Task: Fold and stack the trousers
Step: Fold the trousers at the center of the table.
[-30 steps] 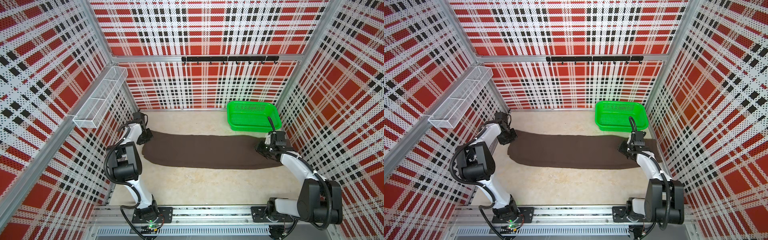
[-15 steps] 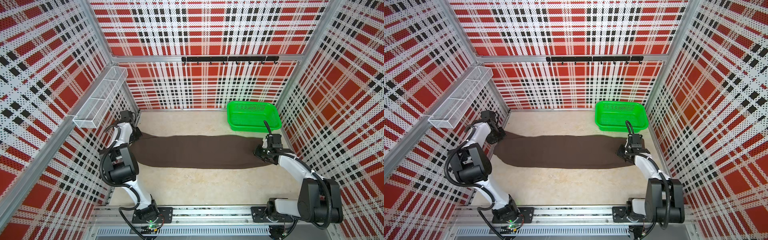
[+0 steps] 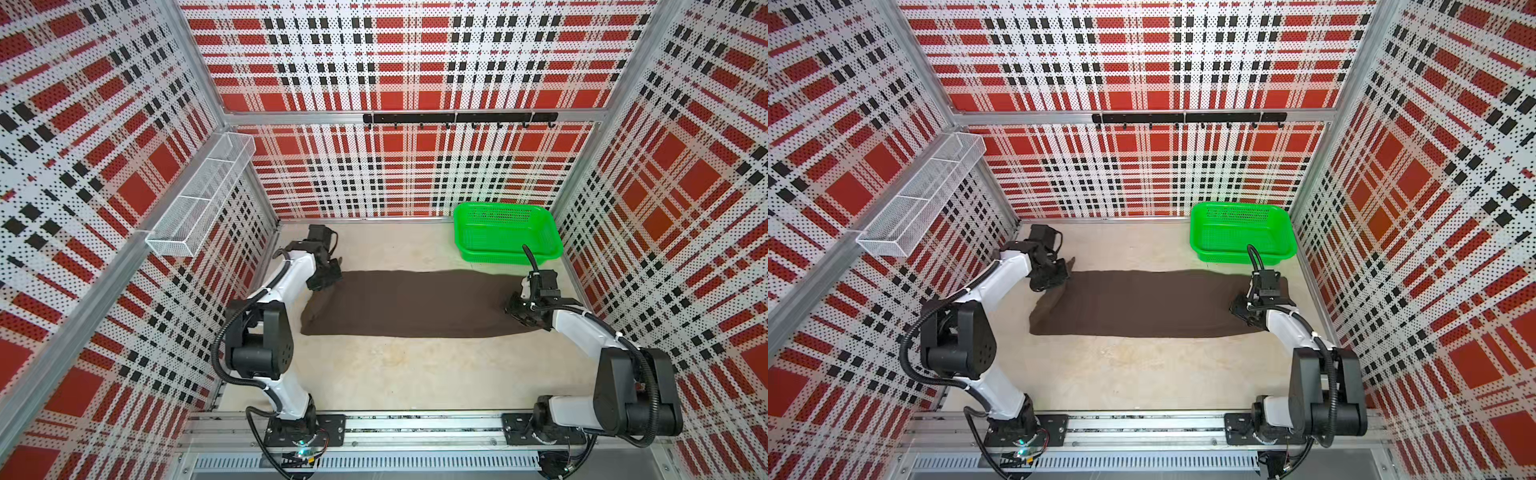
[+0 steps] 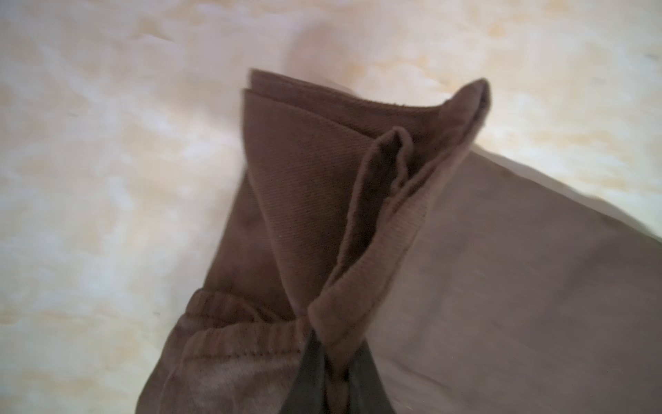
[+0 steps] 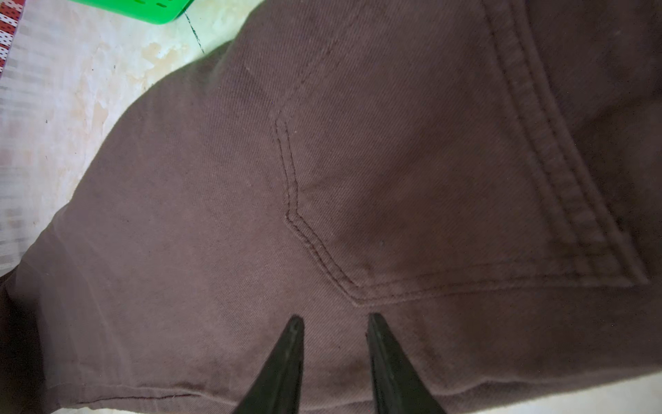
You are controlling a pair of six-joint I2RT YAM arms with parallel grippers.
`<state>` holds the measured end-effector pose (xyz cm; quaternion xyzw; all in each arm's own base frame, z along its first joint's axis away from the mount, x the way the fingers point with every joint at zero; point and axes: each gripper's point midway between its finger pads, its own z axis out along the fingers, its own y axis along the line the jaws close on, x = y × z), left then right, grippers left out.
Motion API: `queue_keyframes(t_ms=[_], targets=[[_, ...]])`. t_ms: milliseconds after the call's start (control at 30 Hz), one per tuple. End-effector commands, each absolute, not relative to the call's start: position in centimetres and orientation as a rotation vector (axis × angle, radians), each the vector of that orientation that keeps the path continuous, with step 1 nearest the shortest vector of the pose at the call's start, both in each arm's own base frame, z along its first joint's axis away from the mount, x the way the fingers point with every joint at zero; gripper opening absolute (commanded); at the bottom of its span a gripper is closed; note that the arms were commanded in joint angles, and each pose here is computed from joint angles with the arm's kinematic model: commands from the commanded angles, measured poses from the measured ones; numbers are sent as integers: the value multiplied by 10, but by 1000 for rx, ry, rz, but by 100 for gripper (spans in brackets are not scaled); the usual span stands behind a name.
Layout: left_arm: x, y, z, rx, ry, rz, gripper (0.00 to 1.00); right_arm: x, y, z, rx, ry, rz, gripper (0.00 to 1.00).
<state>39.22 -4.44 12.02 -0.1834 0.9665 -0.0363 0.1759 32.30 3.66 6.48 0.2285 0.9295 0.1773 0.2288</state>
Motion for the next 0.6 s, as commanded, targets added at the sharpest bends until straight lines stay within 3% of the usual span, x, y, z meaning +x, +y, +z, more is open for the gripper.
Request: queue_keyframes(t_ms=[0,300,567], targets=[[399,-93,145,-554,2652,-249,0,324,40,60,614,2560,499,34],[398,-213,146,-401,2626,-348,0,324,41,59,596,2562,502,34],[396,-255,121,-349,2648,-349,0,323,42,59,591,2563,502,34]])
